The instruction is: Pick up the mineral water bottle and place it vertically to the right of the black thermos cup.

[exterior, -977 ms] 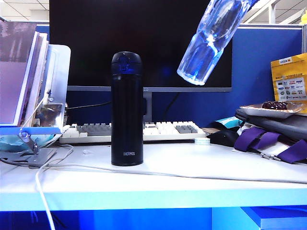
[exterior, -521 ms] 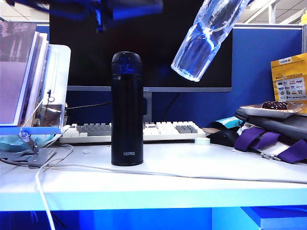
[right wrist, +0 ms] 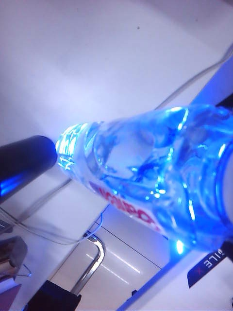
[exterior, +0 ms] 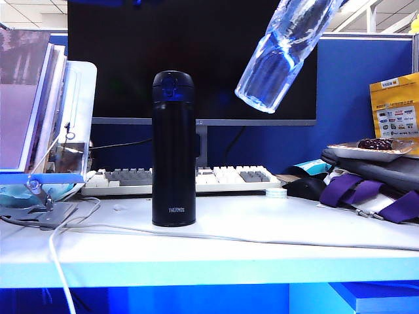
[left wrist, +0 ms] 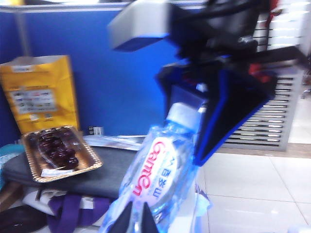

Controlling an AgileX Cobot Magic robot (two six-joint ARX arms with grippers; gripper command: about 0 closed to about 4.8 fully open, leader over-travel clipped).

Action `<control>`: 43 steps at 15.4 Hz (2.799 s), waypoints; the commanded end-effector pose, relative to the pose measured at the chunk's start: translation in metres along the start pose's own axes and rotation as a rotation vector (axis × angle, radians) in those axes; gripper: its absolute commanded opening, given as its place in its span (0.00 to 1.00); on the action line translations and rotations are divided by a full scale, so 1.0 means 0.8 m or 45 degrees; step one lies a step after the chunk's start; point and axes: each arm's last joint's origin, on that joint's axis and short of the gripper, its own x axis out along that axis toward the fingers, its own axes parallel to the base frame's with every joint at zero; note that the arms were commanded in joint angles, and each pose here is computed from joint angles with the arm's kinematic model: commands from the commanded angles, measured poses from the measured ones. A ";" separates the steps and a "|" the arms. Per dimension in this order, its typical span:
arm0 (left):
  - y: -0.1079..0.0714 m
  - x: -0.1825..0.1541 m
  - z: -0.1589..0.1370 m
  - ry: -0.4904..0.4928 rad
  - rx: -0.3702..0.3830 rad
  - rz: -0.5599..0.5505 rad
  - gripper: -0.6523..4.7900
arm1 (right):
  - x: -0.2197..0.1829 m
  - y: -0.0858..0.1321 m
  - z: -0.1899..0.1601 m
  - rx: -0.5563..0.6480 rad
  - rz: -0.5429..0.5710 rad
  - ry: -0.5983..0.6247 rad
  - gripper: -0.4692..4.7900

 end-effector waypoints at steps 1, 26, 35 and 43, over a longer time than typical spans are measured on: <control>0.000 0.000 -0.002 0.027 -0.038 0.024 0.18 | -0.009 0.004 0.004 -0.039 0.017 -0.078 0.09; -0.031 0.093 -0.032 0.147 0.255 0.069 1.00 | 0.002 0.018 0.004 -0.059 0.193 -0.016 0.09; -0.031 0.093 -0.030 0.133 0.252 0.080 0.15 | 0.002 0.018 0.004 -0.081 0.190 -0.022 0.09; -0.026 0.094 -0.005 -0.068 0.148 0.201 0.11 | 0.001 0.017 0.015 -0.131 0.171 -0.136 0.99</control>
